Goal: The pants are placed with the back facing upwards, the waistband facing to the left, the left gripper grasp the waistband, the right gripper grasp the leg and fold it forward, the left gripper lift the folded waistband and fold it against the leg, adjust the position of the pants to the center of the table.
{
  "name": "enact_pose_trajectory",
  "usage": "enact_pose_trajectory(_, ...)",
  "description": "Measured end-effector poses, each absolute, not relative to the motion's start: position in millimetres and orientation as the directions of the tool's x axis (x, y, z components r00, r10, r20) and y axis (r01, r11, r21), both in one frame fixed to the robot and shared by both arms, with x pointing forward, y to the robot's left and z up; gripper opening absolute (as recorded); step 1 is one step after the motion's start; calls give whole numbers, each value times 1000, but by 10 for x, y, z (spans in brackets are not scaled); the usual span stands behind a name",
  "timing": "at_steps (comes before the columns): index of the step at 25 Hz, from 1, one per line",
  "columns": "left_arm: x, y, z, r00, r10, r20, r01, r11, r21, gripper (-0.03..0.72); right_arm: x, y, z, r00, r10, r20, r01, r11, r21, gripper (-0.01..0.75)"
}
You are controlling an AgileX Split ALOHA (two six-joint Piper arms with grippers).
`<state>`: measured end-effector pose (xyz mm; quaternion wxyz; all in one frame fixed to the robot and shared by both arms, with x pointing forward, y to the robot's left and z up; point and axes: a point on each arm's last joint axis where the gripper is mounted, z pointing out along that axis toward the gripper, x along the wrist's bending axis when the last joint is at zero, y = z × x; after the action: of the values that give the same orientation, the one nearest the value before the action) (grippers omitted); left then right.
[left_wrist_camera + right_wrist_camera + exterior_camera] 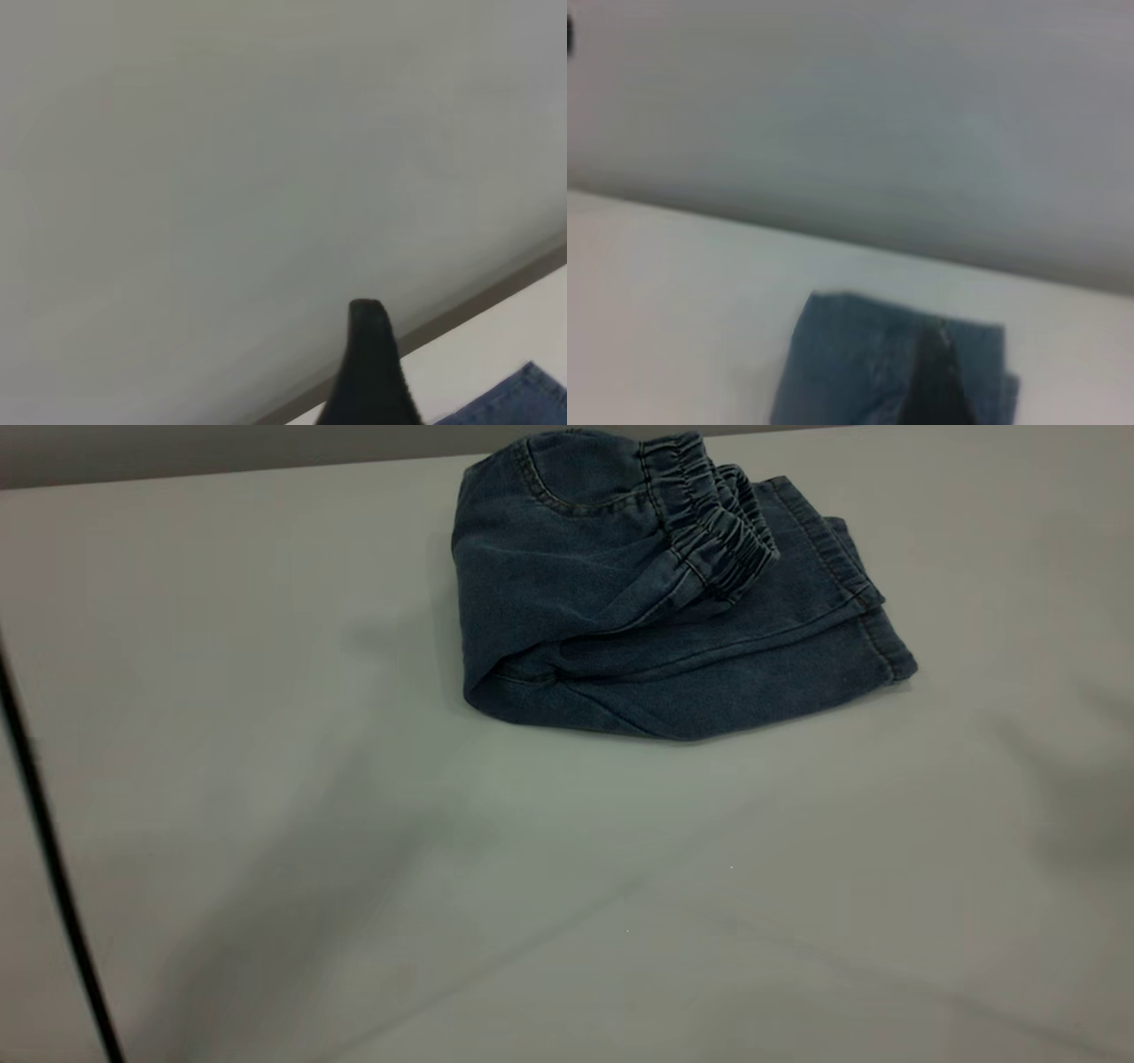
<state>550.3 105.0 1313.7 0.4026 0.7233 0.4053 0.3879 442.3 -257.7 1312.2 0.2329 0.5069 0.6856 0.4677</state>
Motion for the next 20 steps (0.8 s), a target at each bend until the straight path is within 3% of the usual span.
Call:
enact_pose_trajectory(7,5065,1374,13339,347,925,152,307,-266,914,487,3901,-2549,12910,-404,891,208,503,26,864,509)
enact_pose_trajectory(20,4003,2128,13042,380,915,138,403,-297,865,487,2890,-2540,12489,-450,867,215,450,12,893,512)
